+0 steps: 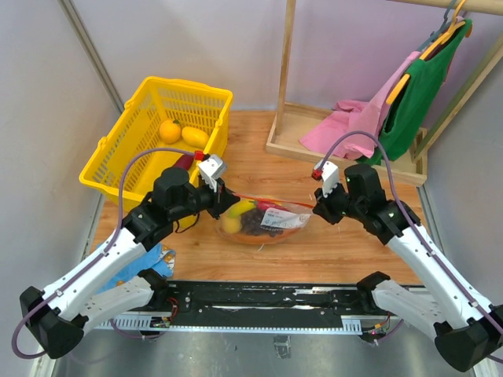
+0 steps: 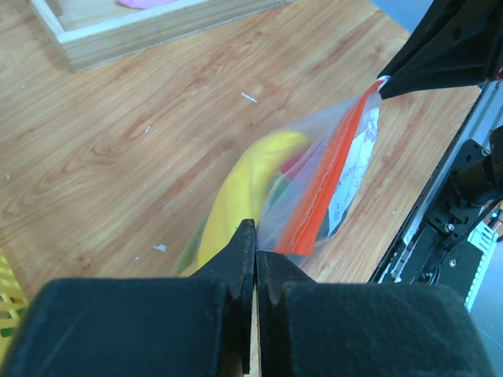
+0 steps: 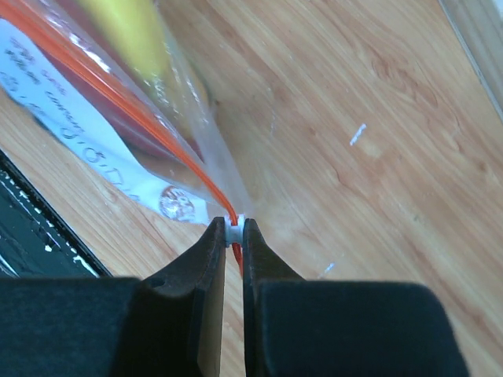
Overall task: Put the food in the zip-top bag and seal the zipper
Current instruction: Zip the zipper food storage bag at the center of the board.
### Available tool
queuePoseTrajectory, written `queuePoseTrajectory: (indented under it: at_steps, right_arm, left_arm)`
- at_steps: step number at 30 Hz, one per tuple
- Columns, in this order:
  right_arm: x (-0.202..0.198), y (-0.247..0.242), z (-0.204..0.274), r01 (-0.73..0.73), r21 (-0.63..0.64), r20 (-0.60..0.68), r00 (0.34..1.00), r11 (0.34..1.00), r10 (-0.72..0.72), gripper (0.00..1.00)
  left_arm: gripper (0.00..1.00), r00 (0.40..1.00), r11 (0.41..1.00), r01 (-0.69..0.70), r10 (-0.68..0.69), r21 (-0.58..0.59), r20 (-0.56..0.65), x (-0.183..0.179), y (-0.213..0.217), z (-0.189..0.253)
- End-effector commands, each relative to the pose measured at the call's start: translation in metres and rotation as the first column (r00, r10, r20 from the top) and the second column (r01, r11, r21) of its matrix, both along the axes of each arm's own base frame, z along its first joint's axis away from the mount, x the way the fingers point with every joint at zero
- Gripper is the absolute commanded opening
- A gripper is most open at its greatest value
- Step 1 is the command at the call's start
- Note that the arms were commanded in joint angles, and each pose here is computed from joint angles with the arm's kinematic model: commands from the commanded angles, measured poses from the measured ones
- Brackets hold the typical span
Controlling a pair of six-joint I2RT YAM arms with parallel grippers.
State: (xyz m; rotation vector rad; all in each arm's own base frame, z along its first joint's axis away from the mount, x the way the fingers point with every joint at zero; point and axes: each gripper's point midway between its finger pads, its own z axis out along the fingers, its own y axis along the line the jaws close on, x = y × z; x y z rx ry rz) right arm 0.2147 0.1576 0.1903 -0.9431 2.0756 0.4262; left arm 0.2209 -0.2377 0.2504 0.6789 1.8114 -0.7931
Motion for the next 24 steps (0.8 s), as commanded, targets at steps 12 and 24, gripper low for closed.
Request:
queuePoseTrajectory:
  at_steps: [12,24]
  right_arm:
    - [-0.010,-0.050,-0.016,0.221,-0.097,-0.133,0.963,0.970,-0.233,0.01]
    - [0.031,-0.050,-0.041,0.387,-0.119,-0.308,0.861,0.914,-0.405,0.01]
  left_arm:
    - [0.00,0.999,0.999,-0.047,0.047,0.013,-0.003,0.000,0.011,0.032]
    - [0.18,0.988,0.982,-0.141,0.148,0.126,-0.048,0.069,-0.017,0.019]
